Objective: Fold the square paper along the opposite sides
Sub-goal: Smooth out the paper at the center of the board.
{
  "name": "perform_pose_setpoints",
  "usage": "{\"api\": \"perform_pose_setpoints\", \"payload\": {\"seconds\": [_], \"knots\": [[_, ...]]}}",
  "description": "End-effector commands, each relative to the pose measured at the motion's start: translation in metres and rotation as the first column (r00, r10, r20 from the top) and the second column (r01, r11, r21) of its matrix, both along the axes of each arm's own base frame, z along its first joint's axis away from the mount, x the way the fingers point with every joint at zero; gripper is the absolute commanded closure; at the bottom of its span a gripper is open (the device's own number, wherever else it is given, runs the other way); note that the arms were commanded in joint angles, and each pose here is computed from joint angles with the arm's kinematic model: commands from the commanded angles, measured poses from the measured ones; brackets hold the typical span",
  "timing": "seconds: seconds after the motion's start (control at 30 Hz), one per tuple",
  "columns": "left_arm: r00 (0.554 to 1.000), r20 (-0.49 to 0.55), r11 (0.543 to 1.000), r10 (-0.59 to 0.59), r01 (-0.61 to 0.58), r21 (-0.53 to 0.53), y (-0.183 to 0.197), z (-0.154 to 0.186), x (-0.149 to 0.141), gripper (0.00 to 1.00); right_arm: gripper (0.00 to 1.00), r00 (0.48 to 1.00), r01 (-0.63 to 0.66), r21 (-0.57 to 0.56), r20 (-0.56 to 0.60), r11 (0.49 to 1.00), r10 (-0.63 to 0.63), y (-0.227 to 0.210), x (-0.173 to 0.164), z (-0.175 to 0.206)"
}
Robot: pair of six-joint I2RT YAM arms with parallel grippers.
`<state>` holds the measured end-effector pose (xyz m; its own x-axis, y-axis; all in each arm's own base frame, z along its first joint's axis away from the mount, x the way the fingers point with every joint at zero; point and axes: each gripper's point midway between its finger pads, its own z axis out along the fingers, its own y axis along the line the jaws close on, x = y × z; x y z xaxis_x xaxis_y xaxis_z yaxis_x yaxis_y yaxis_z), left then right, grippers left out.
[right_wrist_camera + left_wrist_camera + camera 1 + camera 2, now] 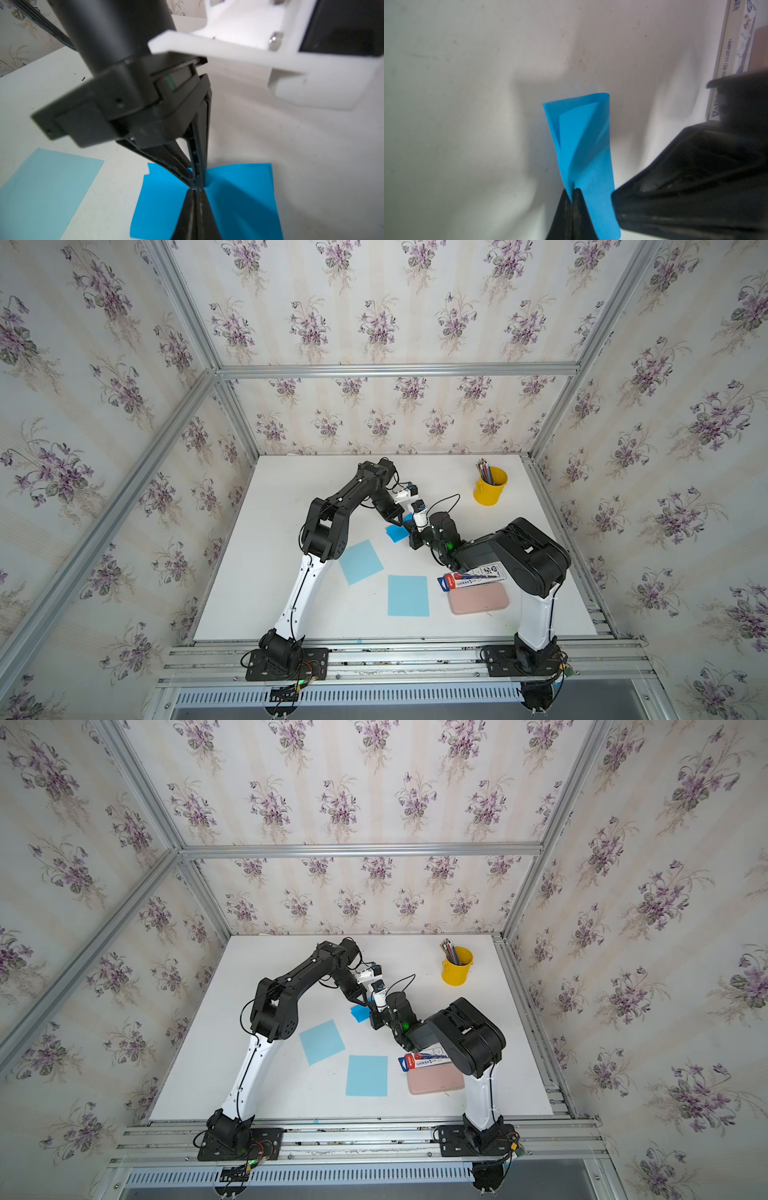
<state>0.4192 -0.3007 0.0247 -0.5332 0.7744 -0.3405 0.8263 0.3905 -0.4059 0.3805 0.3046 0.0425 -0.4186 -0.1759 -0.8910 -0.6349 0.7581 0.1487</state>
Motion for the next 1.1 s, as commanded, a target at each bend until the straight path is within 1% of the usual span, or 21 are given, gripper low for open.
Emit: {"api": "perform_pose_setpoints", "payload": {"seconds": [0.0,0.07,0.17,0.27,0.37,0.47,0.57,0.73,0.83,0.93,1.07], "knots": [[1.0,-0.002,0.999,-0.024,0.024,-0.029,-0.002,0.007,-0.005,1.0,1.0,0.999,0.027,0.025,-0.038,0.999,-0.027,-0.001,0.004,-0.005],[1.0,-0.011,0.999,-0.026,0.025,-0.034,-0.002,0.005,-0.007,1.0,1.0,0.998,0.033,0.048,-0.053,0.998,-0.031,-0.001,0.007,-0.002],[0.999,-0.024,0.999,-0.028,0.027,-0.047,-0.004,0.006,-0.009,1.0,1.0,0.995,0.048,0.049,-0.094,0.998,-0.044,-0.002,0.011,-0.007],[0.999,-0.036,0.997,-0.039,0.037,-0.061,-0.006,0.01,-0.013,1.0,1.0,0.99,0.057,0.052,-0.134,0.997,-0.05,-0.002,0.009,-0.013],[0.998,-0.051,0.997,-0.042,0.039,-0.064,-0.006,0.009,-0.017,1.0,1.0,0.988,0.067,0.056,-0.146,0.996,-0.059,-0.005,0.006,-0.015],[0.998,-0.055,0.997,-0.043,0.039,-0.066,-0.007,0.009,-0.018,1.0,1.0,0.99,0.076,0.064,-0.124,0.995,-0.068,-0.01,0.001,-0.011],[0.997,-0.059,0.997,-0.045,0.041,-0.061,-0.007,0.007,-0.018,1.0,1.0,0.993,0.077,0.044,-0.094,0.996,-0.073,-0.013,-0.001,-0.009],[0.996,-0.07,0.998,-0.057,0.053,-0.045,-0.005,0.002,-0.022,1.0,1.0,0.998,0.049,0.003,0.03,0.999,-0.05,-0.014,-0.003,0.008],[0.995,-0.071,0.997,-0.065,0.063,-0.036,-0.005,0.001,-0.023,1.0,1.0,0.997,0.038,-0.002,0.071,0.999,-0.038,-0.009,0.0,0.016],[0.995,-0.071,0.997,-0.073,0.071,-0.029,-0.005,0.0,-0.025,1.0,1.0,0.998,0.03,0.015,0.059,0.999,-0.031,-0.003,0.002,0.015],[0.994,-0.075,0.997,-0.077,0.076,-0.017,-0.005,-0.003,-0.027,1.0,1.0,0.999,0.039,0.034,-0.002,0.999,-0.039,-0.002,-0.004,0.003]]}}
